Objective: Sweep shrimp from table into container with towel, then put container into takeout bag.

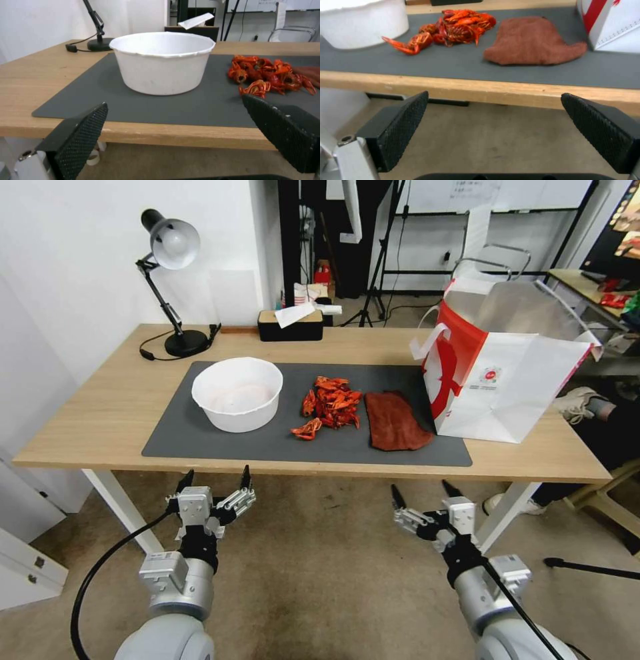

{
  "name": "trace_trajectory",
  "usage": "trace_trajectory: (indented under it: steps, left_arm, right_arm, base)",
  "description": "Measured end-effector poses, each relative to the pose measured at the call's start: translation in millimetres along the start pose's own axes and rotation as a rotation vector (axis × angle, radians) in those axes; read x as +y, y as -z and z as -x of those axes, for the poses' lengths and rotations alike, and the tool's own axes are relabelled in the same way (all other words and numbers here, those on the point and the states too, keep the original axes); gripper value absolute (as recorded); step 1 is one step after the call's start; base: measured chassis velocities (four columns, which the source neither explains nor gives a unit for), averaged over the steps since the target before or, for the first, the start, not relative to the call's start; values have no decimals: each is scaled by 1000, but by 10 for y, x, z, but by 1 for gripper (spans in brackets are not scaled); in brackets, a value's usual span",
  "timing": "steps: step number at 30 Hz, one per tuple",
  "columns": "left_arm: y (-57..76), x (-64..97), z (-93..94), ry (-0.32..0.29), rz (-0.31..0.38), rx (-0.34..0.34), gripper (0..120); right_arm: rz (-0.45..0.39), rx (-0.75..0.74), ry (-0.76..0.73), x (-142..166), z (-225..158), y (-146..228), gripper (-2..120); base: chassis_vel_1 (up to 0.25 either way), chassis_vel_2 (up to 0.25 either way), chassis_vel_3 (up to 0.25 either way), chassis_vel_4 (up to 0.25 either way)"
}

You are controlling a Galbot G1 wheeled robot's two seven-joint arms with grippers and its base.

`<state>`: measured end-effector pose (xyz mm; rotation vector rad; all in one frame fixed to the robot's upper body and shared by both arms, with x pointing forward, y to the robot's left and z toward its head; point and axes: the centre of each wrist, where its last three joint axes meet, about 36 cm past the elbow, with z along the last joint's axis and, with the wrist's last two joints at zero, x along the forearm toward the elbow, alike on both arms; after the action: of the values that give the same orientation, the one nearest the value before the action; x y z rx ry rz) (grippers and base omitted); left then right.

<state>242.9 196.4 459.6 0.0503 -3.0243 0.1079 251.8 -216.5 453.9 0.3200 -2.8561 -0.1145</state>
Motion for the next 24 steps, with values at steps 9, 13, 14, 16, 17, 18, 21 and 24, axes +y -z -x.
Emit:
trace_trajectory:
  steps: [9, 13, 14, 16, 17, 18, 21, 24]
  left_arm:
    - [-5, 7, -8, -3, 1, -7, 100]
    - [-5, 10, -14, -2, 1, -9, 100]
    - [-2, 12, -17, -2, 2, -11, 100]
    - [4, 16, -21, -1, 4, -13, 100]
    - [11, 24, -25, 1, 7, -16, 100]
    - [31, 40, -37, 3, 12, -21, 100]
    - [58, 63, -50, 2, 20, -27, 100]
    - [111, 120, -50, 3, 38, -44, 100]
  right_arm:
    - [41, -47, -23, -55, 58, 13, 100]
    - [45, -55, -32, -60, 62, 4, 100]
    - [47, -58, -36, -64, 62, 5, 100]
    - [49, -61, -40, -68, 63, 8, 100]
    - [53, -65, -43, -74, 63, 10, 100]
    - [57, -74, -47, -84, 63, 14, 100]
    - [63, -80, -51, -93, 60, 23, 100]
    - [76, -89, -58, -106, 57, 43, 100]
  base:
    - [0, 0, 0, 0]
    - [0, 0, 0, 0]
    - [0, 0, 0, 0]
    - [0, 0, 0, 0]
    - [0, 0, 0, 0]
    - [0, 0, 0, 0]
    - [0, 0, 0, 0]
    - [0, 0, 0, 0]
